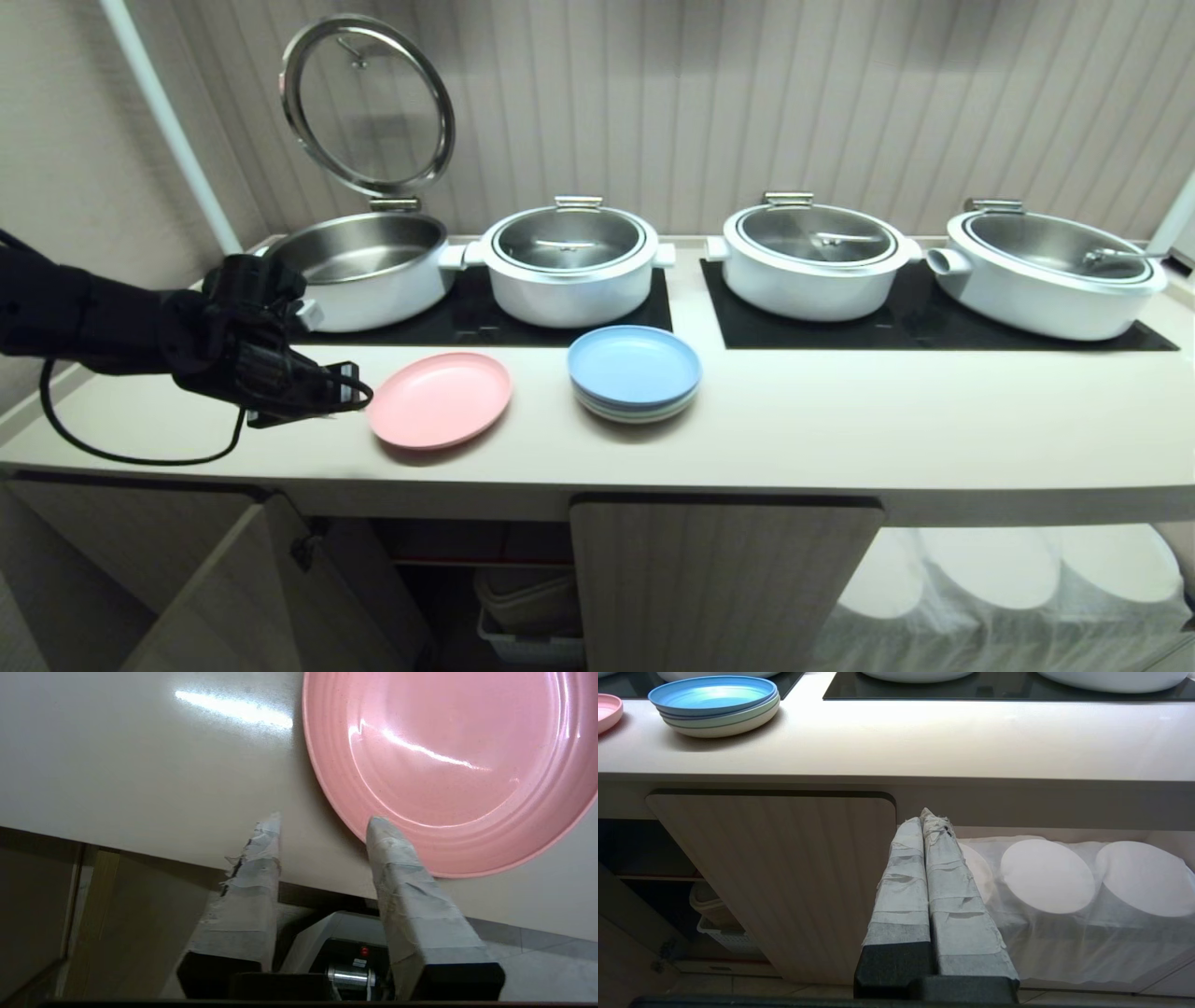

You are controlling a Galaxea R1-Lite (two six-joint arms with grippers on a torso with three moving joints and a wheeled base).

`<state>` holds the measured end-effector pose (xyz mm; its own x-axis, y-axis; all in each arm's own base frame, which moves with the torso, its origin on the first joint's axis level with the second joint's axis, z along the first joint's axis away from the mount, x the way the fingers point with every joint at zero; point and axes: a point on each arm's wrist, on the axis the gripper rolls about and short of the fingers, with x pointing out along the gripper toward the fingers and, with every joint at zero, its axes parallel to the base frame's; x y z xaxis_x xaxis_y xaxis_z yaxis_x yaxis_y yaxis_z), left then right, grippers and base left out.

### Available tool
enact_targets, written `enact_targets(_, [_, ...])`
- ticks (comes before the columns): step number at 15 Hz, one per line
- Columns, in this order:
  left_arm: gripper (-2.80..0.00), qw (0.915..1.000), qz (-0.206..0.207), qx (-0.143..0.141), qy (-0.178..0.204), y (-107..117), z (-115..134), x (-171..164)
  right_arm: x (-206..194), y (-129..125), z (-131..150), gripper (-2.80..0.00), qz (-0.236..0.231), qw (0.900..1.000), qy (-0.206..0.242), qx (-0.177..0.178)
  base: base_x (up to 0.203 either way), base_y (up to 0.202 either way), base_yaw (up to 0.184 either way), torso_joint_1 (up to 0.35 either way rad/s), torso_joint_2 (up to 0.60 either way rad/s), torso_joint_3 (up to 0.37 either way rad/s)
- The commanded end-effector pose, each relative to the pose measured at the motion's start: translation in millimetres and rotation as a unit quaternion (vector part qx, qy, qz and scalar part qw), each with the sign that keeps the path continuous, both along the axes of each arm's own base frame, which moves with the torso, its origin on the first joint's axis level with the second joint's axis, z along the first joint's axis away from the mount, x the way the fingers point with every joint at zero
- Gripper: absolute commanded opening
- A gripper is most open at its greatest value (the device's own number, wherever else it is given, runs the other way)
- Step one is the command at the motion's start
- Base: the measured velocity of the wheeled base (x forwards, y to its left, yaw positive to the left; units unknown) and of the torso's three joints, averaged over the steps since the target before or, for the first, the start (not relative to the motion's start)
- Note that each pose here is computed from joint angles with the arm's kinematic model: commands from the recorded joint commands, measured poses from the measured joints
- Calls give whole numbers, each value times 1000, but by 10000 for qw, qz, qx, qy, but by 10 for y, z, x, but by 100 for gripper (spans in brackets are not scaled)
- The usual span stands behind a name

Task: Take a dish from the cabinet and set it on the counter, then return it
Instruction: Pick up the plate from the table

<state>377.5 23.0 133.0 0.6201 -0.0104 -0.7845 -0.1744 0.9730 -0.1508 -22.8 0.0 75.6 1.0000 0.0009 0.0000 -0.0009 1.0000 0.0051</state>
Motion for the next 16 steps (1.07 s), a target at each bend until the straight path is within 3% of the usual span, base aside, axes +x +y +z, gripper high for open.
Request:
enact_targets(1, [0,10000,39,-6,-24,26,18,-2,0,0,-1,-280,3,10000,0,5,0,0,0,0,0,0])
enact_targets(5, [0,9999,-53,83,-31,62,0,38,0,0,-1,-280,3,10000,0,-3,0,0,0,0,0,0])
enact_targets(16, [0,9997,-119,149,154,111,-348,397,0,0,-1,-280,3,10000,0,-3,0,0,0,0,0,0])
